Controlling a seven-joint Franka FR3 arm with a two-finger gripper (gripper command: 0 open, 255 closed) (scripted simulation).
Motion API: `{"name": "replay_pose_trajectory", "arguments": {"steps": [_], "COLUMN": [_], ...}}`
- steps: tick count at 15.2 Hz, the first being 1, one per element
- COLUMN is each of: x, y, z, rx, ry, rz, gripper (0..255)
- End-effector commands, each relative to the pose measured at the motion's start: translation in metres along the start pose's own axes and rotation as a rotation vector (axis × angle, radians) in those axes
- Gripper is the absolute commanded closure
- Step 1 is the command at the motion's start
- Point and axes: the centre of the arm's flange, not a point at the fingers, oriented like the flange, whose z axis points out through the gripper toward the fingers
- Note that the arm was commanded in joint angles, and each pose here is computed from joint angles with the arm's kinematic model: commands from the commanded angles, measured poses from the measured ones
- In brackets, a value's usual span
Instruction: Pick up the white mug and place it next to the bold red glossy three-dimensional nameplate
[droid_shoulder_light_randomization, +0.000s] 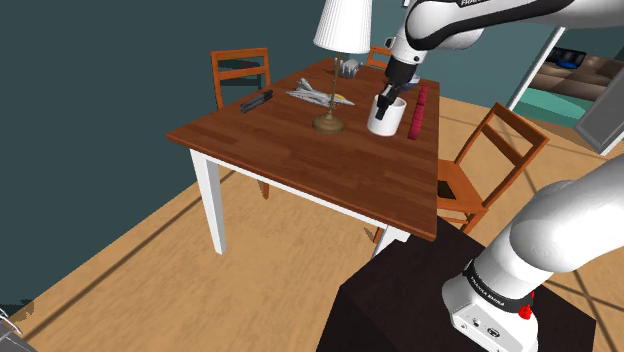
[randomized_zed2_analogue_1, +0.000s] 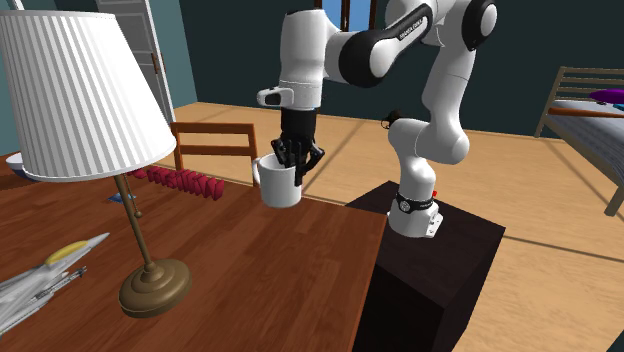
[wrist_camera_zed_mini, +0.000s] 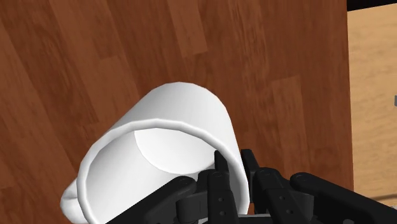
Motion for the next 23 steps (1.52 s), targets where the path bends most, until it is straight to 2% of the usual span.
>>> {"name": "replay_pose_trajectory", "arguments": {"steps": [1, 4, 23], "x": [0.000, 0.002, -0.066], "y": [0.000, 0.000, 0.241], "z": [-0.011, -0.026, -0.030], "rx": [0.000, 0.000, 0.000], "ry": [0.000, 0.000, 0.000], "rz": [0.000, 0.000, 0.000], "gripper": [255, 255, 255]}}
